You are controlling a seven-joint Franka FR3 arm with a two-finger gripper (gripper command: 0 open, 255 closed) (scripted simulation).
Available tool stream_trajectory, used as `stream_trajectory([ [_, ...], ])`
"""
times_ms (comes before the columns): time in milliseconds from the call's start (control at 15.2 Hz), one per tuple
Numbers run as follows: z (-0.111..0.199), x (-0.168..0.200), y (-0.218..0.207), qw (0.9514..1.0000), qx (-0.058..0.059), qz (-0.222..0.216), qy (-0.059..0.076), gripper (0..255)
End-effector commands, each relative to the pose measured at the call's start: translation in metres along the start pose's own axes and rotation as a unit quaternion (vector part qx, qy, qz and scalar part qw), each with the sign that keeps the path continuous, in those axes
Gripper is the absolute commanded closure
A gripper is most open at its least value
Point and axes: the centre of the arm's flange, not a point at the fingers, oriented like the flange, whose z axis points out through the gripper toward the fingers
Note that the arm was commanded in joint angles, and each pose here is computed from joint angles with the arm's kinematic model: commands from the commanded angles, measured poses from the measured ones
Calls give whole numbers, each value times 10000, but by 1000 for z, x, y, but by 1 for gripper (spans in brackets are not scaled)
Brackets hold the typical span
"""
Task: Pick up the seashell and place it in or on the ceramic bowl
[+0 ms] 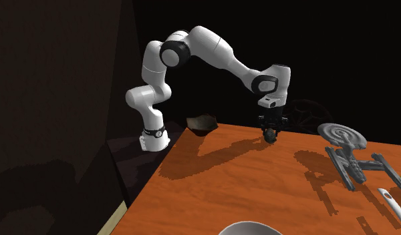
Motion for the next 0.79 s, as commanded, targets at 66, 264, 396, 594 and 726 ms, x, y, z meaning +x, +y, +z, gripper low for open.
stream_trajectory([
  [66, 0, 0, 0, 10000, 0, 0, 0, 255],
  [264, 0, 0, 0, 10000, 1, 0, 0, 255],
  [396, -11, 0, 0, 10000, 1, 0, 0, 255],
  [594, -26, 0, -1, 10000, 1, 0, 0, 255],
  [726, -37, 0, -1, 10000, 1, 0, 0, 255],
])
